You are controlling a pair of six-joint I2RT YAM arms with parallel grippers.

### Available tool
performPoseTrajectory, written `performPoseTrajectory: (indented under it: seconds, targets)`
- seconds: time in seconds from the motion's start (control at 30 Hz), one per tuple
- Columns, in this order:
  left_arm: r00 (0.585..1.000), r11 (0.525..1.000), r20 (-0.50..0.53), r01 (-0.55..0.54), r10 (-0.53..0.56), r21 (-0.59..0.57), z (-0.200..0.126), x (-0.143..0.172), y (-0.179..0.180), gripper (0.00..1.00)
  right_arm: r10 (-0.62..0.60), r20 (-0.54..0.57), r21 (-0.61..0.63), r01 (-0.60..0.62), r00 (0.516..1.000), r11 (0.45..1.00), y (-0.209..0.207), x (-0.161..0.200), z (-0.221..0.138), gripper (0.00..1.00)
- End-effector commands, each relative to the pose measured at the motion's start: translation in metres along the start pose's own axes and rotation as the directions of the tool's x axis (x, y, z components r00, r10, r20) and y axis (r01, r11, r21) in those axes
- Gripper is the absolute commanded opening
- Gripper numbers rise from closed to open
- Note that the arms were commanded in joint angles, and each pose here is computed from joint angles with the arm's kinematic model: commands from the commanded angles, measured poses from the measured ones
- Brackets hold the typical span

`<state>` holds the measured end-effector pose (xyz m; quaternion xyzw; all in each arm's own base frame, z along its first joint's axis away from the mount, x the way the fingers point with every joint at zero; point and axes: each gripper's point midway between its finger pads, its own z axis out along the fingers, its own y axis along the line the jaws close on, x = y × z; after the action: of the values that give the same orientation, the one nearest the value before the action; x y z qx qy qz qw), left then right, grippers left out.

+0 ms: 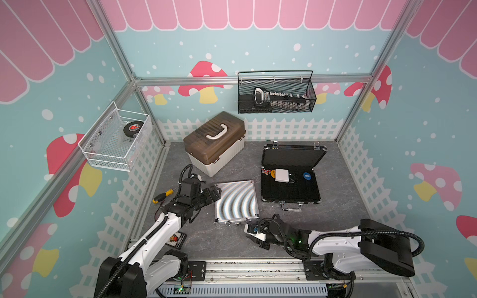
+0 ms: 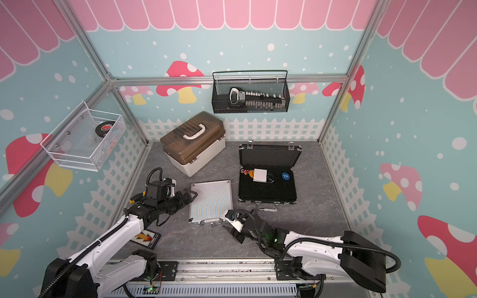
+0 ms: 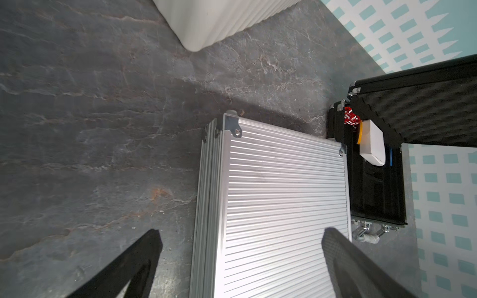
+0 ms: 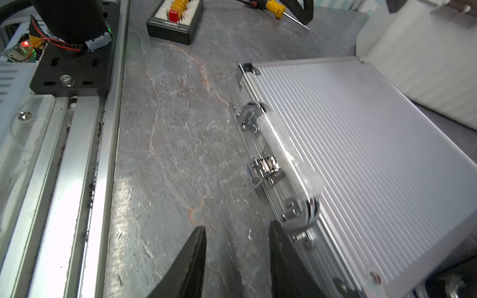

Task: Open the poker set cases
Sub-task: Open the case lid on the poker set case.

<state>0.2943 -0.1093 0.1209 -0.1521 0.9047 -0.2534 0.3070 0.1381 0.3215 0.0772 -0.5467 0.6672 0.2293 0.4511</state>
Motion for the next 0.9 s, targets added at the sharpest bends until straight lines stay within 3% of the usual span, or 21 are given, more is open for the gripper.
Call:
performPoseTrajectory:
  seconds: [0.0, 0.2, 0.43, 0.7, 0.87]
  targets:
    - [0.994, 0.995, -0.066, 0.085, -0.082, 0.047, -0.001, 0.014, -0.005, 0.98, 0.137, 0.097, 0.103, -0.147, 0.986, 0.984, -0.026, -0.026, -0.018, 0.41]
    - [0.968, 0.983, -0.183, 0.179, -0.172, 0.025, -0.001, 0.048, 0.006, 0.97, 0.393, 0.02, 0.13, -0.392, 0.92, 0.911, -0.046, -0.016, -0.035, 0.5]
    - [0.942, 0.973, -0.267, 0.225, -0.205, 0.047, -0.005, 0.067, 0.003, 0.97, 0.648, -0.105, 0.089, -0.642, 0.755, 0.762, -0.06, -0.001, -0.026, 0.49]
    - [0.934, 0.972, -0.299, 0.226, -0.197, 0.065, -0.011, 0.074, -0.001, 0.94, 0.745, -0.145, 0.015, -0.752, 0.651, 0.66, -0.062, -0.004, -0.003, 0.49]
    - [0.931, 0.97, -0.313, 0.228, -0.19, 0.088, -0.012, 0.075, -0.006, 0.94, 0.757, -0.186, -0.049, -0.775, 0.627, 0.63, -0.054, -0.007, 0.01, 0.49]
